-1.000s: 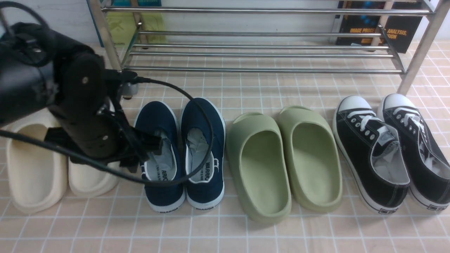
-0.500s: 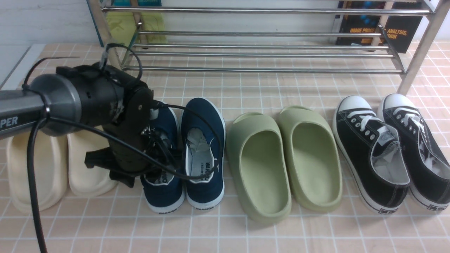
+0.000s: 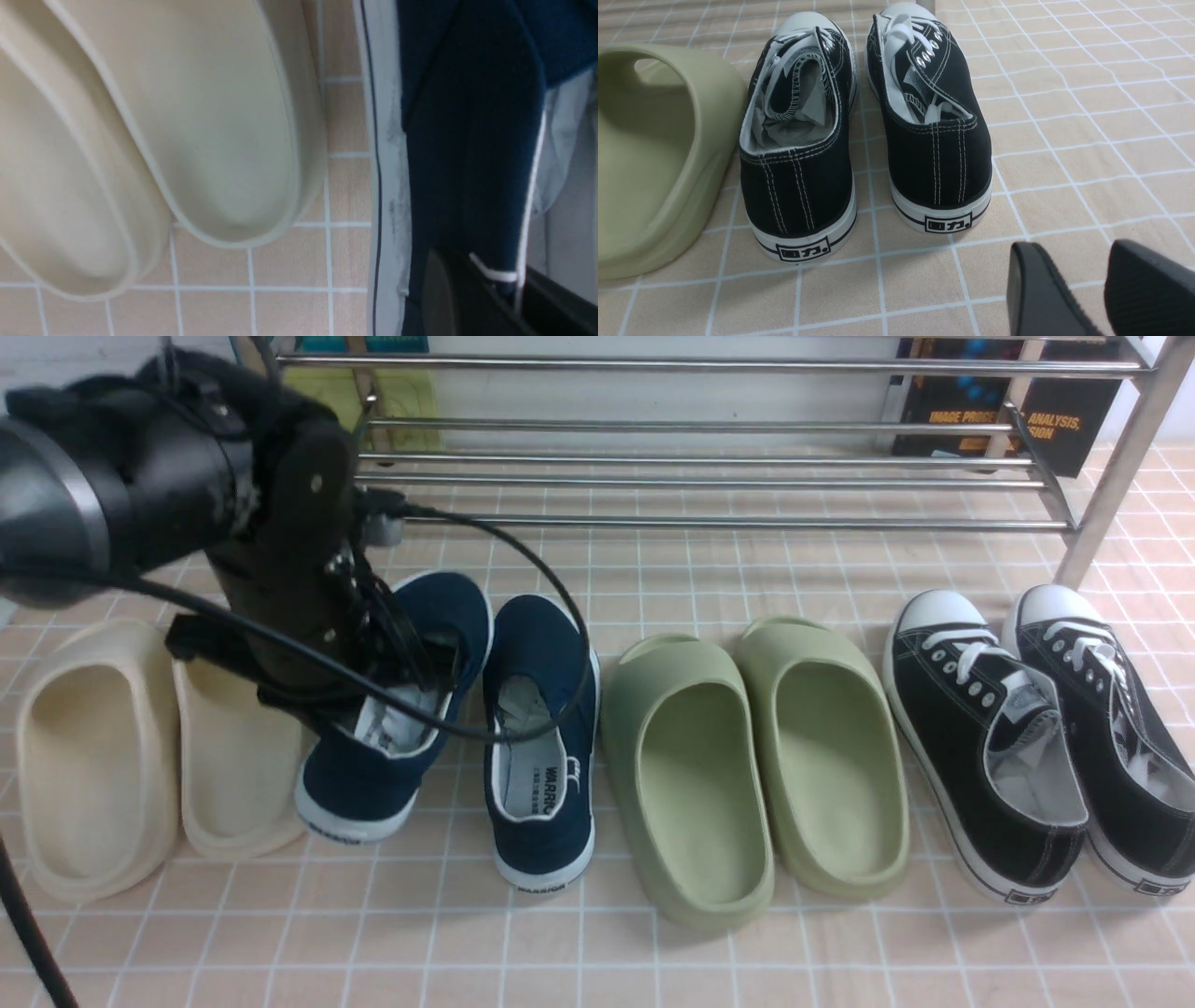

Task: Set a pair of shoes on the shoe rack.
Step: Use the left arm to put a shoe into the shoe rack

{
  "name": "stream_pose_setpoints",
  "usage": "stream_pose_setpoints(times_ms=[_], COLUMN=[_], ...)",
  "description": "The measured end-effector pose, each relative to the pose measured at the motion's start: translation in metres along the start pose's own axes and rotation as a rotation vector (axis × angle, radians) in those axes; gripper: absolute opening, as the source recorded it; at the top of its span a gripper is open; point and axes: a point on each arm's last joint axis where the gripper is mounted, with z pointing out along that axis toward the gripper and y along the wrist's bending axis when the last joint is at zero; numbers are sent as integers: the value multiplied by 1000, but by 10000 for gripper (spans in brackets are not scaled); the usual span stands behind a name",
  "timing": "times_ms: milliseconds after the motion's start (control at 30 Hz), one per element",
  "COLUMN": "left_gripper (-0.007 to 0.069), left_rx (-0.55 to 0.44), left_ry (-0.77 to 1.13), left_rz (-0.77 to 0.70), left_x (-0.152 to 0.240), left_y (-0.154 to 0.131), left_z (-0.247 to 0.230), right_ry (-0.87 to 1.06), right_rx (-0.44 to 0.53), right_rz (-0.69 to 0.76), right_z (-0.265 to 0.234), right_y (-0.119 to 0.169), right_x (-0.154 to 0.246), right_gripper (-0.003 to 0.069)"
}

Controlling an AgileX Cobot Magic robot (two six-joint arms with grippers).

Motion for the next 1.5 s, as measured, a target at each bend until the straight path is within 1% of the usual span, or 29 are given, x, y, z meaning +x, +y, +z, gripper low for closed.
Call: stream_pose_setpoints(times_ms=[100, 200, 267, 333, 400, 500, 633, 733, 1000, 1167, 1267, 1400, 1467, 1500], left_gripper=[43, 43, 43, 43, 44, 44, 44, 44, 44, 49, 55, 97, 150, 194], left_rx=[12, 20, 26, 30, 33, 38, 62, 76, 116, 116, 101, 102, 107, 107], left_ry=[-64, -92, -91, -88, -75, -83, -156, -196, -345, -376, -384, -419, -440, -440], left_rz=[17, 11, -33, -56, -93, -112, -156, -165, -186, -219, -221, -223, -227, -228], left_x=[-17, -31, -47, -55, -71, -81, -108, -119, -156, -163, -164, -168, -169, -169], left_y=[0, 1, 8, 13, 28, 35, 47, 47, 40, 37, 38, 39, 39, 39], left_z=[-17, -19, -10, -5, 12, 19, 31, 35, 66, 89, 94, 94, 93, 92], right_ry=[0, 0, 0, 0, 0, 0, 0, 0, 0, 0, 0, 0, 0, 0], right_rx=[0, 0, 0, 0, 0, 0, 0, 0, 0, 0, 0, 0, 0, 0], right_rz=[0, -1, -1, -1, -1, -1, 0, 0, 1, 1, 1, 1, 1, 1], right_z=[0, 0, 0, 0, 0, 0, 0, 0, 0, 0, 0, 0, 0, 0], right_y=[0, 0, 0, 0, 0, 0, 0, 0, 0, 0, 0, 0, 0, 0], right_x=[0, 0, 0, 0, 0, 0, 0, 0, 0, 0, 0, 0, 0, 0], right_gripper=[237, 237, 237, 237, 237, 237, 237, 237, 237, 237, 237, 237, 237, 237])
